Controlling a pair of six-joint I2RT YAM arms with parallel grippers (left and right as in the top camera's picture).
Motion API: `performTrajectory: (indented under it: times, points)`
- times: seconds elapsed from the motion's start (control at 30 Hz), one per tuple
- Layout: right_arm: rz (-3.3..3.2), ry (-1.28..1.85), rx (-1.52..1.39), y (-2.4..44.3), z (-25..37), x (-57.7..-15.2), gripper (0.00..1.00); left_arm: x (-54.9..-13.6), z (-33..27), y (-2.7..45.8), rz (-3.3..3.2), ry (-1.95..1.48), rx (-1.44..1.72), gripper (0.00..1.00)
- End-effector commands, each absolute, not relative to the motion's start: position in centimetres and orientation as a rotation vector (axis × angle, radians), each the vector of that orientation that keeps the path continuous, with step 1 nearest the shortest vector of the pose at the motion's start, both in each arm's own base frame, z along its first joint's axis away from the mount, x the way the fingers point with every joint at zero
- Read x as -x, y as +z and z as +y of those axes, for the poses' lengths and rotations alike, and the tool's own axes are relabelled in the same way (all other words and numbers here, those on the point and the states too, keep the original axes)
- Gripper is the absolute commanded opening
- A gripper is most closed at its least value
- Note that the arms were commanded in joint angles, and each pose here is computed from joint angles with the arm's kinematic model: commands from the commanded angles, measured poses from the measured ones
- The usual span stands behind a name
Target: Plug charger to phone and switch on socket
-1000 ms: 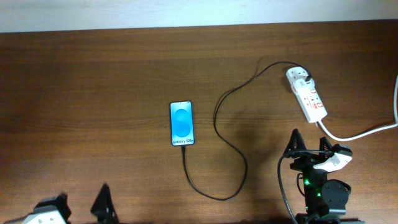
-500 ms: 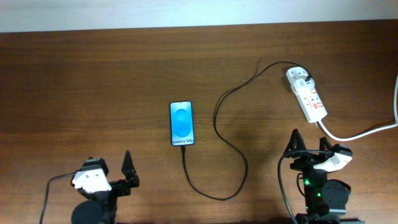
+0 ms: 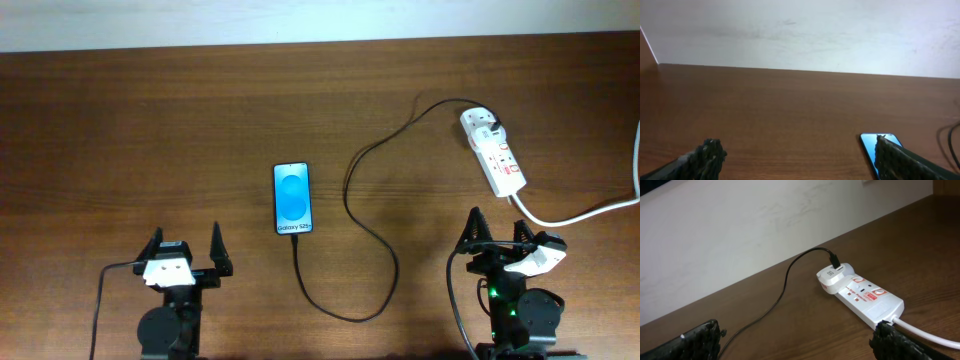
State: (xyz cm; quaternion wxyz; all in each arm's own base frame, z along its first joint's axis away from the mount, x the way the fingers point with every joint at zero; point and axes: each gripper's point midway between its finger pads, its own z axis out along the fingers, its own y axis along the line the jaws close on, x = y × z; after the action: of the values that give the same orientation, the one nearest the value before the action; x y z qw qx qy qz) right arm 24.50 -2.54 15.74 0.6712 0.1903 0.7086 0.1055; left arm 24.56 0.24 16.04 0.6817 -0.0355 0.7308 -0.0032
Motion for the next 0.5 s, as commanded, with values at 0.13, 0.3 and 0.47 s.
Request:
performTrajectory:
  times: [0.13, 0.3, 0.47]
  points:
    - [1.603, 0.238, -0.423, 15.50, -2.43, -24.49, 0.98, -24.59, -0.07, 15.69, 1.646, 0.053, -0.038, 0.99]
    - [1.603, 0.238, -0.423, 15.50, -2.42, -24.49, 0.98, -24.59, -0.08, 15.69, 1.647, 0.053, -0.038, 0.99]
    - [1.603, 0.238, -0.423, 15.50, -2.42, -24.49, 0.98, -24.59, -0.08, 15.69, 1.647, 0.053, -0.038, 0.99]
